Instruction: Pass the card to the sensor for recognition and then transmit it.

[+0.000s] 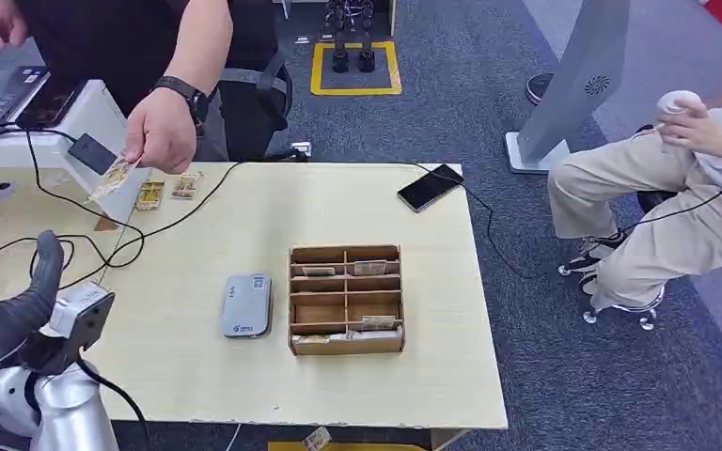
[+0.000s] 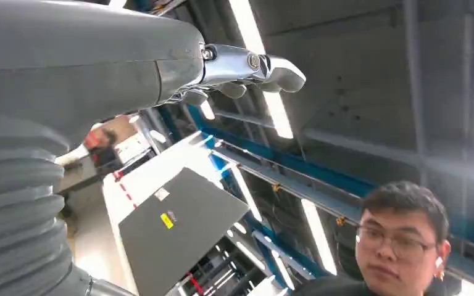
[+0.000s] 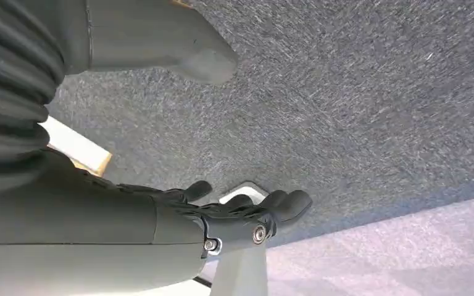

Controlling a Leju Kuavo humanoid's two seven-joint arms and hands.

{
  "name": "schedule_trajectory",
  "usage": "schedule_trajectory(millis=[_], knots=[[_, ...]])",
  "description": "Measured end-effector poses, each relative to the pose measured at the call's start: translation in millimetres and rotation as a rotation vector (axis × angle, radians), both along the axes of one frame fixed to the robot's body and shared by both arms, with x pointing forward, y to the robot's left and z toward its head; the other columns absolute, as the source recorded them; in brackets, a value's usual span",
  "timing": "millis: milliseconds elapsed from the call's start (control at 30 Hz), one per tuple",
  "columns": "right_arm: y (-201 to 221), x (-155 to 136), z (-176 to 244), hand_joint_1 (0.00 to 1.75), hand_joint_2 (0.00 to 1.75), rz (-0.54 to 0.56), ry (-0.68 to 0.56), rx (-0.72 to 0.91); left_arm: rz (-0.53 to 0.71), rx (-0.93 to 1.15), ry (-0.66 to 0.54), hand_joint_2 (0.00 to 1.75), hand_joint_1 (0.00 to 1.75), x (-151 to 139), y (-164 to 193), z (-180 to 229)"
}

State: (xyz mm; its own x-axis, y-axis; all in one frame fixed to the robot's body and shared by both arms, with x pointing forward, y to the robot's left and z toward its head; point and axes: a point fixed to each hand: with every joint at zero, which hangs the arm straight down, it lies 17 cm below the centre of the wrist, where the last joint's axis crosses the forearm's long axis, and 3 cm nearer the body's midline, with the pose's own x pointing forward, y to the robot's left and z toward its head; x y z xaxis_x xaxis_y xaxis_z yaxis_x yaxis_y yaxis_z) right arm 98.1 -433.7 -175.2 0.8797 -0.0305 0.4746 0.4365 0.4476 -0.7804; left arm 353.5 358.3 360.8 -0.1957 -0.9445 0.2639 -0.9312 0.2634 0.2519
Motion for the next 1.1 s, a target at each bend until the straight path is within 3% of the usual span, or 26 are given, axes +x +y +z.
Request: schedule_trajectory(millis=[300, 633, 867, 900, 933, 967, 1000, 1100], knots=[[1.9, 3.1, -0.9, 0.00, 1.75, 0.016, -0.003, 0.002, -0.013, 0.087, 0.059, 1.75, 0.00, 15.4, -23.8, -6.3], [2.7, 6.1, -3.6, 0.00, 1.75, 0.027, -0.013, 0.010, -0.101, 0.198, 0.187, 1.75, 0.00, 46.9, -75.2, -39.2], [4.5, 6.0, -4.9, 0.00, 1.75, 0.017, -0.017, 0.018, -0.154, 0.176, 0.236, 1.75, 0.00, 58.0, -87.5, -59.4], [4.6, 6.0, -5.0, 0.00, 1.75, 0.016, -0.018, 0.019, -0.161, 0.178, 0.244, 1.75, 0.14, 59.7, -90.4, -62.3], [4.7, 5.7, -5.2, 0.00, 1.75, 0.013, -0.019, 0.020, -0.172, 0.185, 0.253, 1.75, 0.14, 61.9, -95.7, -65.5], [4.9, 5.9, -5.3, 0.00, 1.75, 0.013, -0.020, 0.021, -0.182, 0.196, 0.262, 1.75, 1.54, 63.7, -100.9, -68.2], [5.4, 6.4, -5.6, 0.00, 1.75, 0.013, -0.022, 0.022, -0.191, 0.206, 0.268, 1.75, 1.75, 65.2, -105.9, -69.9], [5.0, 6.3, -6.0, 0.00, 1.75, 0.009, -0.024, 0.024, -0.217, 0.210, 0.277, 1.75, 1.75, 68.2, -115.3, -73.9]])
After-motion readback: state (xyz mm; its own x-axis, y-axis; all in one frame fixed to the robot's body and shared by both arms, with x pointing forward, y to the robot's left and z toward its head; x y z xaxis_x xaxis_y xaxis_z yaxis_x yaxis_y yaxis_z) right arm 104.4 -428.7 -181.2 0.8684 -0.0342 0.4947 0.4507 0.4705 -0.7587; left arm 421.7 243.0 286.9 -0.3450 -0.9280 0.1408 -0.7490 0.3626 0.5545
